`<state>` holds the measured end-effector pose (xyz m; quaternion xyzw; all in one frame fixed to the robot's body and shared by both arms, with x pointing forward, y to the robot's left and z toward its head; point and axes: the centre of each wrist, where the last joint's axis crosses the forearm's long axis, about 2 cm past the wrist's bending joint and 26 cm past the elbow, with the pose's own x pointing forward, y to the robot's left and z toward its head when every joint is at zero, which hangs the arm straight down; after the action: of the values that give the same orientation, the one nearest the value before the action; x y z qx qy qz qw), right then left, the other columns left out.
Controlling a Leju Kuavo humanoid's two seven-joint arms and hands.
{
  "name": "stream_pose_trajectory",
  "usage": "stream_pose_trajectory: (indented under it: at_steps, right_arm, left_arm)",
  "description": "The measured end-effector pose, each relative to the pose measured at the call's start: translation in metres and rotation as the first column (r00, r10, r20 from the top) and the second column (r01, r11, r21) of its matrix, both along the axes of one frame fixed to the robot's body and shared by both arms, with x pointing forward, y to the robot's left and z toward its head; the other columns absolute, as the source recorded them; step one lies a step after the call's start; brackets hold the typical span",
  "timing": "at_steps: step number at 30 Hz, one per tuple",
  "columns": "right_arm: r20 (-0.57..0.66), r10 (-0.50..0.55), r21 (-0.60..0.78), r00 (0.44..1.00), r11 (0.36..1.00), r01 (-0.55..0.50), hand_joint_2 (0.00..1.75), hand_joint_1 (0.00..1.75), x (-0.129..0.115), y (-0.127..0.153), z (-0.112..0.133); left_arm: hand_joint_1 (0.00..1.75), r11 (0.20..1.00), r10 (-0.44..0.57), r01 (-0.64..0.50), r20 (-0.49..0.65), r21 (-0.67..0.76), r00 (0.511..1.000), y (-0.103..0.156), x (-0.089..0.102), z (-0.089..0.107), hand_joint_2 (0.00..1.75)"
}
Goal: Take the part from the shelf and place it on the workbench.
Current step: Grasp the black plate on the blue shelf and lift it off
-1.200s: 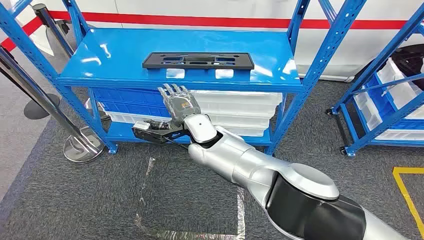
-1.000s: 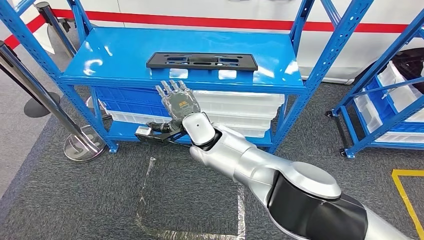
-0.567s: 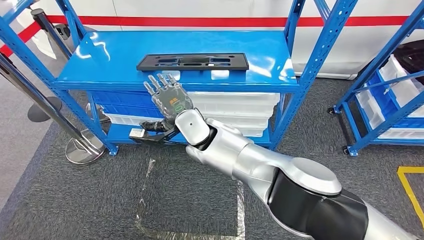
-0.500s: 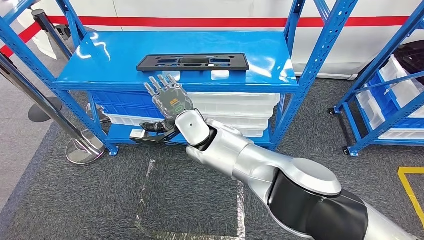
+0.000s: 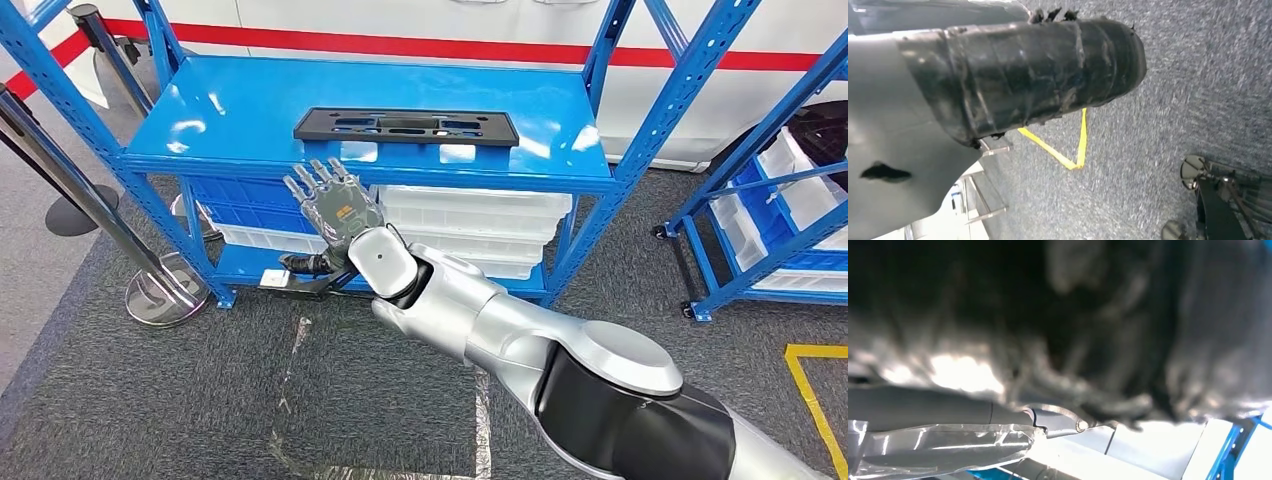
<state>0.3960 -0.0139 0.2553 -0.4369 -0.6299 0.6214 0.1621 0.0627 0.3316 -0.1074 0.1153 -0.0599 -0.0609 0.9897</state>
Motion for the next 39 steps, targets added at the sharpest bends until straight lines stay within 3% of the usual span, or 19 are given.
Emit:
stream_pose_trajectory:
  at_steps: [39]
  right_arm:
    - [-0.043, -0.033, -0.042, 0.999, 0.999, 0.032, 0.00, 0.00, -0.001, -0.010, -0.019]
  left_arm:
    - [0.00, 1.000, -0.014, 0.014, -0.016, -0.008, 1.000, -0.002, -0.001, 0.000, 0.00]
